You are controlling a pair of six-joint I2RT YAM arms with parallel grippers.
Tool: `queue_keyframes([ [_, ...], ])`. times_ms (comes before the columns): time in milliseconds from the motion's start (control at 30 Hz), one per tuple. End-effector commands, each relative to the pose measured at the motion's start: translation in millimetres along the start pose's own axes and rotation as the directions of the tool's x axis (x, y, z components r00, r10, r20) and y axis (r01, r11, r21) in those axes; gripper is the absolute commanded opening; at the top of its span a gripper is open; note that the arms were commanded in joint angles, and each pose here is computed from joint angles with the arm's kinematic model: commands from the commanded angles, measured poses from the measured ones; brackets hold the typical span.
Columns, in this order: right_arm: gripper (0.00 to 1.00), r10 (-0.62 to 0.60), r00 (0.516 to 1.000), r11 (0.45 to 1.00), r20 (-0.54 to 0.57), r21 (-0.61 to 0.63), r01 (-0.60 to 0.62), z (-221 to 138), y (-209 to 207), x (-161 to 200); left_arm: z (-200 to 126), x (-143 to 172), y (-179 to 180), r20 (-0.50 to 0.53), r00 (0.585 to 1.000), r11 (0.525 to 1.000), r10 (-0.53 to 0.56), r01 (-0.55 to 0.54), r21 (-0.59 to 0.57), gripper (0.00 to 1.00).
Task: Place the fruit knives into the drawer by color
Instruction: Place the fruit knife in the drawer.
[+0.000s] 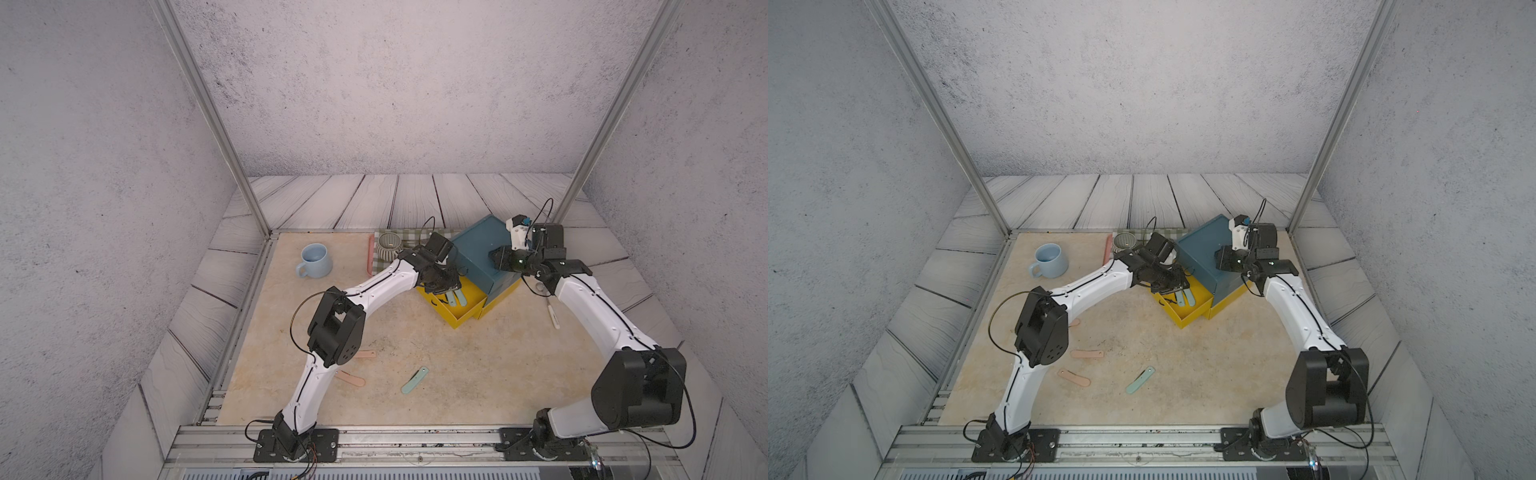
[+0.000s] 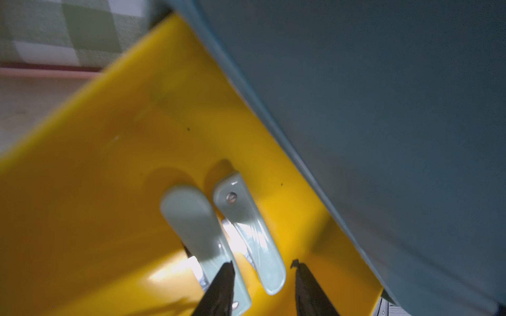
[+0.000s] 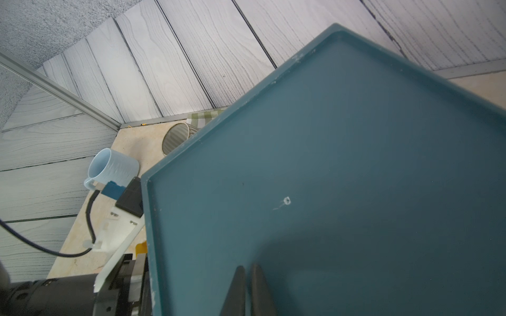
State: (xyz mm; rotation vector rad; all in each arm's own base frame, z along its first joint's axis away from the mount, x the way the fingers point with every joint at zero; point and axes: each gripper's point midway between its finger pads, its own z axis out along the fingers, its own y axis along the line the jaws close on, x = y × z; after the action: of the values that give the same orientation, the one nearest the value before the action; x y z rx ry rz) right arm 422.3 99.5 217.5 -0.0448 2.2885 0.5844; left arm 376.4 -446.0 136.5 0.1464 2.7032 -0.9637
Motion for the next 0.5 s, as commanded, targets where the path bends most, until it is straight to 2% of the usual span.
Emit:
queue_keyframes([
  [0,0.10,0.239,0.837,0.961,-0.493,0.244,-0.131,8.7,-52.7,158.4,-44.1,-12.6,-43.0,0.078,0.994,0.993,0.081,-0.087,0.082,0.40],
  [300,0.10,0.239,0.837,0.961,-0.492,0.242,-0.132,8.4,-52.0,157.5,-111.9,-22.5,-67.0,0.201,0.966,0.979,0.162,-0.183,0.088,0.40],
  [467,0.10,0.239,0.836,0.961,-0.494,0.244,-0.131,8.3,-52.9,158.2,-143.2,-12.4,-65.0,0.227,0.948,0.968,0.224,-0.244,0.063,0.41],
])
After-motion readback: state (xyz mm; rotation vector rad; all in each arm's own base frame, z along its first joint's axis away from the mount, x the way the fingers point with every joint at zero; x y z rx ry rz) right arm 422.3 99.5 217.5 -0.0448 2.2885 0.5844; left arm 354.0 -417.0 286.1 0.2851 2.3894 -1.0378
